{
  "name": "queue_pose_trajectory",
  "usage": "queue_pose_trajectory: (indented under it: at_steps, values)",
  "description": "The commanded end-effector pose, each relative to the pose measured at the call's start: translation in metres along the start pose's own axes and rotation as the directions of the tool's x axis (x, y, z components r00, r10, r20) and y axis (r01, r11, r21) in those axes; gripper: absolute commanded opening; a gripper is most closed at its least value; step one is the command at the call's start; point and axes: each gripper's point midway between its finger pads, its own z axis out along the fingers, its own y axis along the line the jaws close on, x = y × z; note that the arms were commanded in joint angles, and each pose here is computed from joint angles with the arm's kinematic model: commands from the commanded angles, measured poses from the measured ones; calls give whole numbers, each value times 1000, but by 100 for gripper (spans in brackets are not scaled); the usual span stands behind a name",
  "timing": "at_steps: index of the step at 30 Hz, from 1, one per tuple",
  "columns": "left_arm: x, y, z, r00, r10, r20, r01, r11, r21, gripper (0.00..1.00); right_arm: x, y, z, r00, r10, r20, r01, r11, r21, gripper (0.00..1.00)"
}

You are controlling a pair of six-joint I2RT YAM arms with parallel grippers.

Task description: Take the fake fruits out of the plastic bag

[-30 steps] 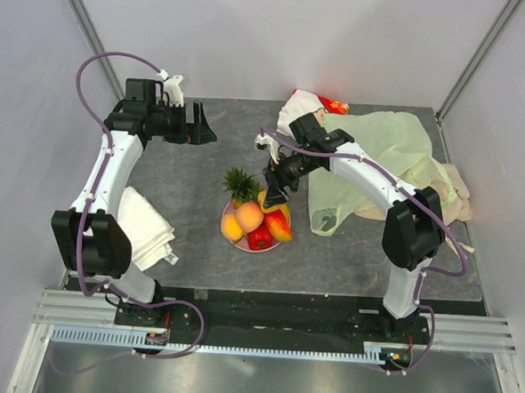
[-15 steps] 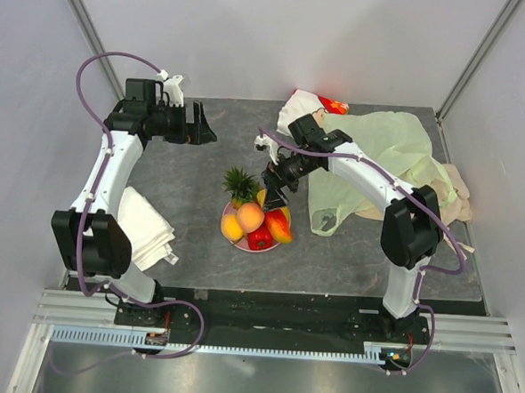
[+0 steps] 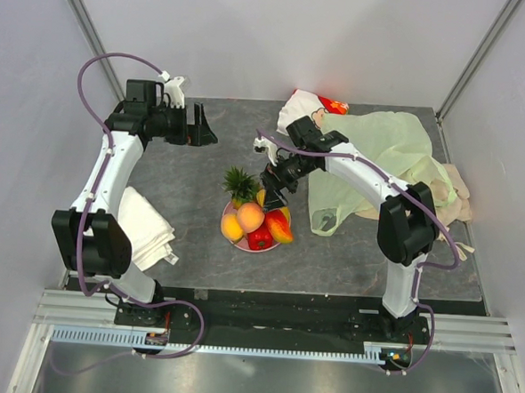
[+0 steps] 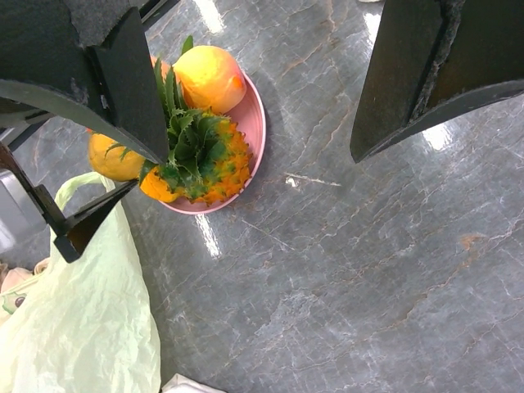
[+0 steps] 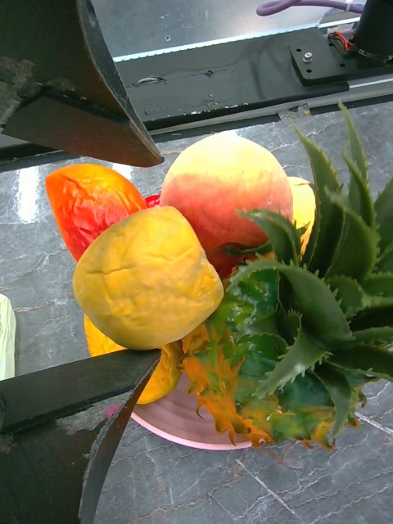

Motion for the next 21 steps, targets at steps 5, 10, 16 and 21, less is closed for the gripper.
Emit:
queue_pose_trajectory:
  at_steps: [5,10,16,21]
  values:
    - [-8,-7,-7,997,69,36,-70,997,26,99,-19,-6,-2,999,-37,40,36,999,22,98]
    - [-7,-7,-6,997,68,34,-70,997,32,99,-19,-8,-2,999,-39,38,38,999,34,98]
    - [-7,-7,-5,997,68,32,-69,997,37,99,-18,-12,0,999,-34,31,32,998,50,98]
    - [-6,-7,-4,997,65,29,-66,997,38,99,-16,-18,1,999,-23,25,21,998,65,98]
